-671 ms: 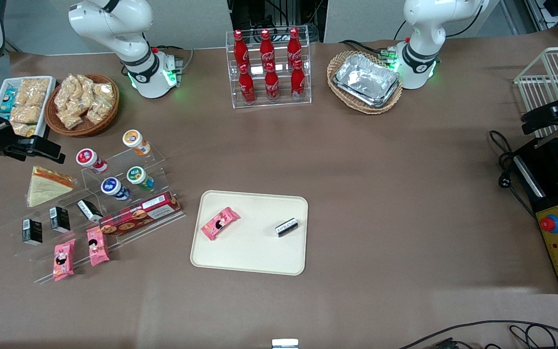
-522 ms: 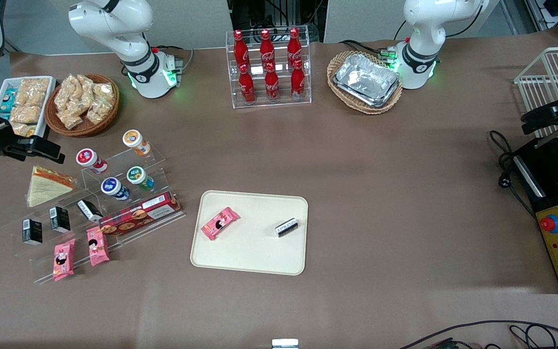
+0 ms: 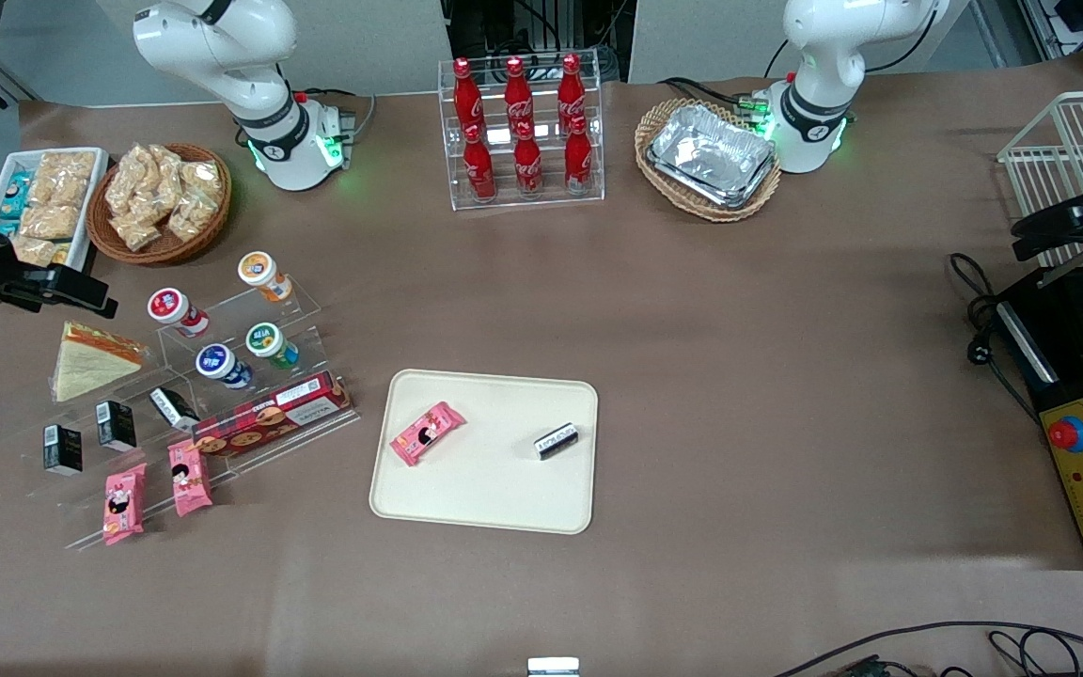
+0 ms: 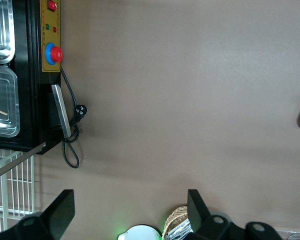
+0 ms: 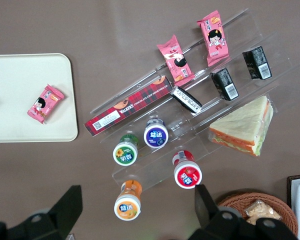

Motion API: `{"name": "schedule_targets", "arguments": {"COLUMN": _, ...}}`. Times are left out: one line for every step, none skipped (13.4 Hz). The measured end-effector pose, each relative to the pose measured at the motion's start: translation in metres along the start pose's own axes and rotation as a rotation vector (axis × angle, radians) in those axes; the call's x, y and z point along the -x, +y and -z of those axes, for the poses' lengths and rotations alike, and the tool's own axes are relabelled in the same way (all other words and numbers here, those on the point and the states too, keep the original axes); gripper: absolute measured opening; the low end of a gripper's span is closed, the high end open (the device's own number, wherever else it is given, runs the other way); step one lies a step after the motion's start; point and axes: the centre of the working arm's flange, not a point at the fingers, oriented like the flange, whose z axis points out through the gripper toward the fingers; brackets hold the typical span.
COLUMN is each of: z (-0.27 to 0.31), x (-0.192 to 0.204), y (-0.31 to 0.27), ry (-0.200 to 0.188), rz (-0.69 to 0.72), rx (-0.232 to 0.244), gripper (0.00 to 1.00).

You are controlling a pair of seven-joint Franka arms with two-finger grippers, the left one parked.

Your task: Place sandwich on tray

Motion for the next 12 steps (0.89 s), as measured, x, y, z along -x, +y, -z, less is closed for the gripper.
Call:
{"name": "schedule_targets", "arguments": {"z": 0.0, "x": 0.0, "y": 0.002, "ry": 0.0, "rz": 0.027, "rx": 0.0, "gripper": 1.0}}
{"name": "schedule_targets", "arguments": {"z": 0.0, "x": 0.0, "y": 0.005, "ry": -0.003, "rz": 0.076, "rx": 0.0, "gripper": 1.0}}
{"name": "schedule_targets", "arguments": {"z": 0.0, "x": 0.0, "y": 0.01, "ry": -0.004, "rz": 0.133, "rx": -0.001, "gripper": 1.0}}
{"name": "schedule_targets", "arguments": {"z": 0.0, "x": -0.001, "y": 0.019, "ry": -0.006, "rz": 0.189, "rx": -0.001, "gripper": 1.0}}
{"name": "schedule_targets", "arguments": {"z": 0.001, "x": -0.001, "y": 0.032, "ry": -0.007, "rz": 0.247, "rx": -0.003, "gripper": 1.0}}
{"name": "schedule_targets", "arguments": {"z": 0.001, "x": -0.002, "y": 0.045, "ry": -0.007, "rz": 0.312, "rx": -0.004, "gripper": 1.0}}
{"name": "schedule_targets", "arguments": {"z": 0.002, "x": -0.002, "y": 0.056, "ry": -0.007, "rz": 0.385, "rx": -0.005, "gripper": 1.0}}
{"name": "schedule_targets", "arguments": {"z": 0.002, "x": -0.001, "y": 0.065, "ry": -0.006, "rz": 0.462, "rx": -0.006, "gripper": 1.0}}
{"name": "schedule_targets", "arguments": {"z": 0.002, "x": -0.001, "y": 0.07, "ry": -0.006, "rz": 0.548, "rx": -0.006, "gripper": 1.0}}
{"name": "schedule_targets", "arguments": {"z": 0.002, "x": -0.001, "y": 0.074, "ry": -0.007, "rz": 0.635, "rx": -0.002, "gripper": 1.0}}
{"name": "schedule_targets", "arguments": {"z": 0.003, "x": -0.001, "y": 0.078, "ry": -0.011, "rz": 0.725, "rx": 0.009, "gripper": 1.0}}
{"name": "schedule_targets", "arguments": {"z": 0.003, "x": -0.001, "y": 0.081, "ry": -0.017, "rz": 0.827, "rx": 0.019, "gripper": 1.0}}
